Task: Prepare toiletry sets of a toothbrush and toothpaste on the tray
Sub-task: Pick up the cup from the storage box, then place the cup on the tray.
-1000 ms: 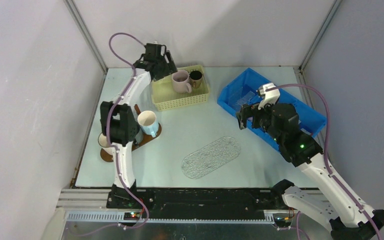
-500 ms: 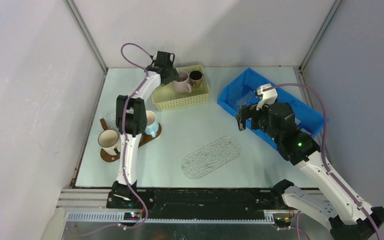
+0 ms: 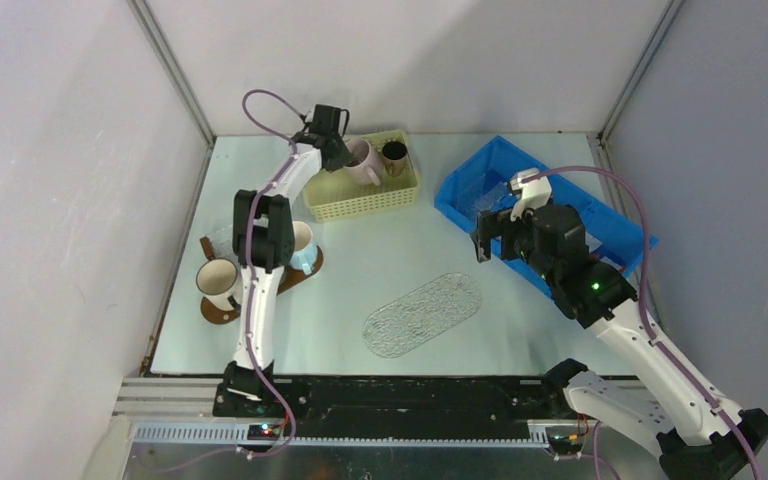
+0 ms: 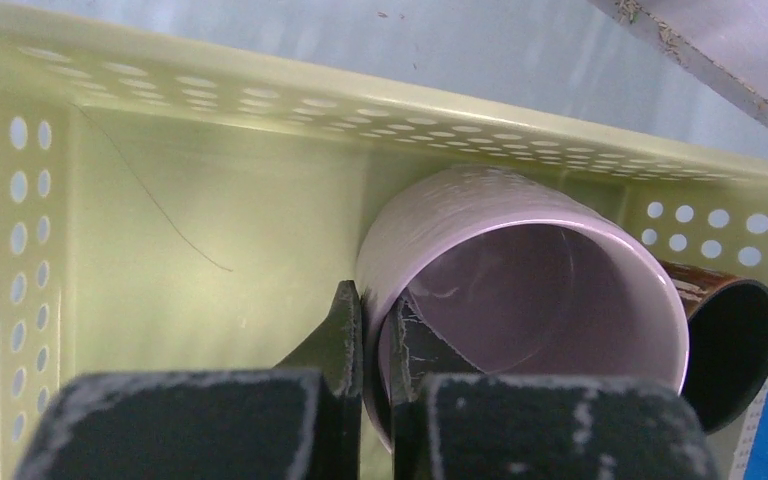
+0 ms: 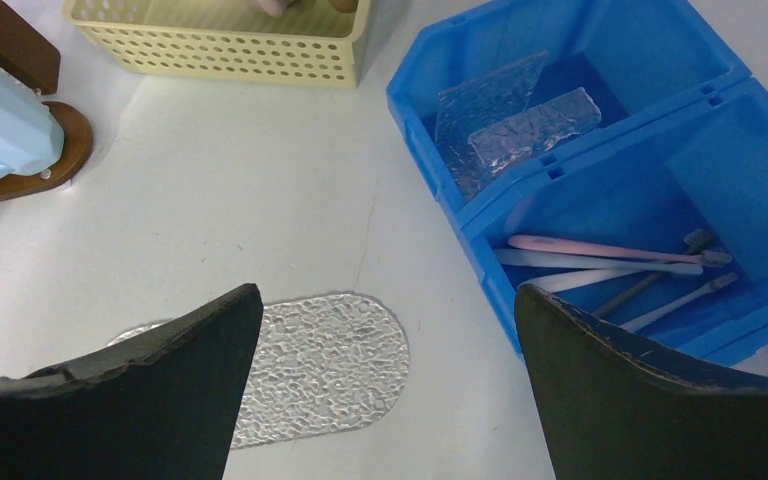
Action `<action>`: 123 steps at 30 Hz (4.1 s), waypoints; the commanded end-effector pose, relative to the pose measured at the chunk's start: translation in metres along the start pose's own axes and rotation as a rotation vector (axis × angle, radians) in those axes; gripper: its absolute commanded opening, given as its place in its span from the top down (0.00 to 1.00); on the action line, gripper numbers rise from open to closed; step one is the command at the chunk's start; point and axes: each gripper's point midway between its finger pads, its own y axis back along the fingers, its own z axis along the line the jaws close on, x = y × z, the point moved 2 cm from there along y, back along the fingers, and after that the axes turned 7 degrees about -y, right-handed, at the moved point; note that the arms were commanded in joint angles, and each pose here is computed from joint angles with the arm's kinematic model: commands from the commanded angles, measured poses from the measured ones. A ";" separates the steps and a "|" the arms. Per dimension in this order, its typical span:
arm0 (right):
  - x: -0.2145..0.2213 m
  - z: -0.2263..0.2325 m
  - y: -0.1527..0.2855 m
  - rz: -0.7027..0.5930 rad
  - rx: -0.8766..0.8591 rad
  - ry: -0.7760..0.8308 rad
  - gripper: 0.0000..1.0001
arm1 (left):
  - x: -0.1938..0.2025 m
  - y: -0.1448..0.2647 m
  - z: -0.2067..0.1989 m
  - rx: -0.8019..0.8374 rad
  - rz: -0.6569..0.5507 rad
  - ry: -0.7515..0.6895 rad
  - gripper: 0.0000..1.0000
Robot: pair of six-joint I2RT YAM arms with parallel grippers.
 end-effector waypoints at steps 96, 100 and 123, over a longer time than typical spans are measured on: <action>0.180 0.061 -0.046 0.615 0.195 -0.371 0.67 | 0.174 0.355 -0.026 0.328 -0.264 -0.236 0.01; 0.181 0.061 -0.049 0.641 0.214 -0.329 0.92 | 0.156 0.362 -0.003 0.334 -0.332 -0.237 0.00; 0.119 0.012 -0.065 0.592 0.152 0.289 1.00 | 0.122 0.384 0.039 0.378 -0.461 -0.285 0.00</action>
